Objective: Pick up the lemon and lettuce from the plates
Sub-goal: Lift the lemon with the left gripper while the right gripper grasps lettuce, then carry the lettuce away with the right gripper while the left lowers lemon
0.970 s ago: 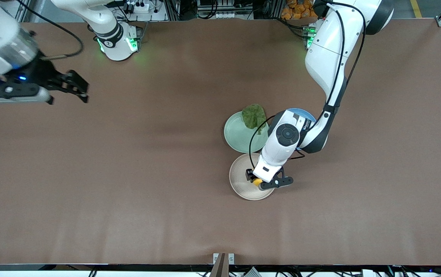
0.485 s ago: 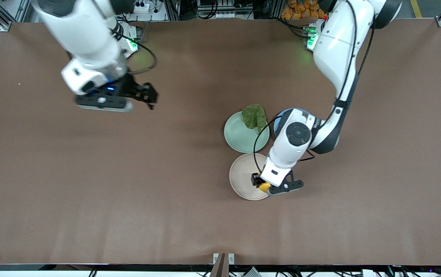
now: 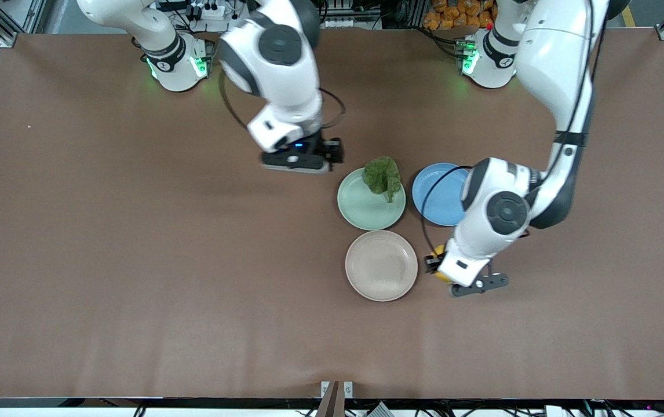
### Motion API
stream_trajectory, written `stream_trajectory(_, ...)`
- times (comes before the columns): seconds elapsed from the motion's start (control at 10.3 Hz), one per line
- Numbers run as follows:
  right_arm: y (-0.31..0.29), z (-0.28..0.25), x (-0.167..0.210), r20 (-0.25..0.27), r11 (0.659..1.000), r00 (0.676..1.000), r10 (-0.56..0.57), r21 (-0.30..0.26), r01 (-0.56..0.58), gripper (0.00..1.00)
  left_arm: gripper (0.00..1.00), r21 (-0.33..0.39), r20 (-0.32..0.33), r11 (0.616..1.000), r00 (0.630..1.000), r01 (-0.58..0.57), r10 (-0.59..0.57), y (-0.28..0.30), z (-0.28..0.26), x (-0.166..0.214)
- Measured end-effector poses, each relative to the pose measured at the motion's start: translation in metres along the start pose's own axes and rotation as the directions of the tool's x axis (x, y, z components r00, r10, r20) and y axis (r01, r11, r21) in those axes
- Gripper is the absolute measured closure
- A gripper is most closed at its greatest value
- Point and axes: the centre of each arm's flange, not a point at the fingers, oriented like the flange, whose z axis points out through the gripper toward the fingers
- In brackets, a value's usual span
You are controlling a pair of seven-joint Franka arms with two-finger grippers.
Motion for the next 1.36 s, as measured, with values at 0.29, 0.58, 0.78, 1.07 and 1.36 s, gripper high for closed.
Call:
stream_trajectory(0.29, -0.056, 0.092, -0.042, -0.03, 1.0, 1.0, 0.0, 0.009, 0.001, 0.11, 0.34, 0.031, 0.082, 0.997, 0.995, -0.064, 0.061, -0.089, -0.014, 0.014)
stream_trajectory(0.58, -0.081, 0.141, -0.067, -0.051, 0.997, 0.998, -0.044, 0.058, 0.047, 0.15, 0.34, 0.056, 0.118, 0.991, 0.986, -0.123, 0.116, -0.157, -0.02, 0.004)
stream_trajectory(0.78, -0.092, 0.157, -0.087, -0.058, 0.994, 0.995, -0.077, 0.071, 0.081, 0.16, 0.34, 0.067, 0.114, 0.985, 0.982, -0.16, 0.152, -0.181, -0.015, -0.007)
stream_trajectory(1.07, -0.107, 0.186, -0.094, -0.069, 0.991, 0.993, -0.094, 0.088, 0.1, 0.19, 0.34, 0.075, 0.032, 0.978, 0.98, -0.196, 0.194, -0.235, 0.016, -0.024)
stream_trajectory(1.36, -0.118, 0.214, -0.092, -0.073, 0.99, 0.993, -0.097, 0.093, 0.104, 0.24, 0.34, 0.072, 0.008, 0.971, 0.973, -0.229, 0.229, -0.282, 0.043, -0.033)
